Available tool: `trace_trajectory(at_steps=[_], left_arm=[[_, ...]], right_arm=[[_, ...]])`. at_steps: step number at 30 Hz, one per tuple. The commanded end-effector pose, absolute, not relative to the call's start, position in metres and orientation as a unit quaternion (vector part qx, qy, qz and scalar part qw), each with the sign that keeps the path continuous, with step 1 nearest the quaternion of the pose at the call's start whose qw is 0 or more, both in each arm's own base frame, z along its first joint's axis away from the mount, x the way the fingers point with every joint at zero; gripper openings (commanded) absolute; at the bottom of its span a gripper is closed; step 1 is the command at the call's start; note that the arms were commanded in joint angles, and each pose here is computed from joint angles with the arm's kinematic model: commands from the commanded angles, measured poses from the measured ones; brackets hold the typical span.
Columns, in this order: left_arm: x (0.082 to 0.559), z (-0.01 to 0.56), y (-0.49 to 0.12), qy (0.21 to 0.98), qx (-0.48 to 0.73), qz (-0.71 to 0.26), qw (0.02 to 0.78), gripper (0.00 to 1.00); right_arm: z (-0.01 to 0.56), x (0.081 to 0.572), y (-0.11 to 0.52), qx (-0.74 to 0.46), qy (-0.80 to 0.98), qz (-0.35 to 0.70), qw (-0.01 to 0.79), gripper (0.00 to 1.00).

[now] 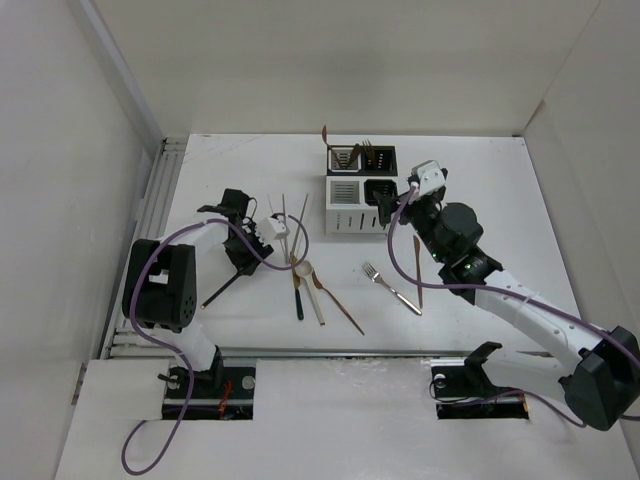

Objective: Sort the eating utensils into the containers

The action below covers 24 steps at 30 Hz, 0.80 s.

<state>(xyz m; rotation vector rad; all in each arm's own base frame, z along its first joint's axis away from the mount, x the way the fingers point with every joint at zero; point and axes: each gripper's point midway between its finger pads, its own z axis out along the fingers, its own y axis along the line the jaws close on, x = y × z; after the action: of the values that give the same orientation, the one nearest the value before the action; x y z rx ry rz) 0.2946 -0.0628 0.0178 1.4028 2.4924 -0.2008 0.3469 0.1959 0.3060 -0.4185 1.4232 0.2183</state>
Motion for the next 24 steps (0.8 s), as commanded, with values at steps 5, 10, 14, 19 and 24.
trace_trajectory(at_steps=[5, 10, 14, 19, 24], left_arm=[[0.283, 0.015, -0.07, 0.871, 0.466, -0.115, 0.105, 0.07], [0.313, 0.053, -0.079, 0.875, 0.443, -0.13, 0.146, 0.0], [0.366, 0.135, -0.107, 0.854, 0.431, -0.165, 0.239, 0.0], [0.433, 0.297, -0.17, 0.753, 0.439, -0.212, 0.442, 0.0], [0.446, 0.39, -0.234, 0.625, 0.425, -0.288, 0.588, 0.0]], right_arm=[[0.326, 0.346, 0.191, -0.179, 0.63, 0.087, 0.75, 1.0], [0.33, 0.346, 0.187, -0.17, 0.63, 0.082, 0.754, 1.0], [0.333, 0.353, 0.176, -0.129, 0.637, 0.081, 0.756, 1.0], [0.341, 0.38, 0.149, -0.052, 0.643, 0.075, 0.761, 1.0], [0.342, 0.395, 0.14, -0.048, 0.645, 0.065, 0.76, 1.0]])
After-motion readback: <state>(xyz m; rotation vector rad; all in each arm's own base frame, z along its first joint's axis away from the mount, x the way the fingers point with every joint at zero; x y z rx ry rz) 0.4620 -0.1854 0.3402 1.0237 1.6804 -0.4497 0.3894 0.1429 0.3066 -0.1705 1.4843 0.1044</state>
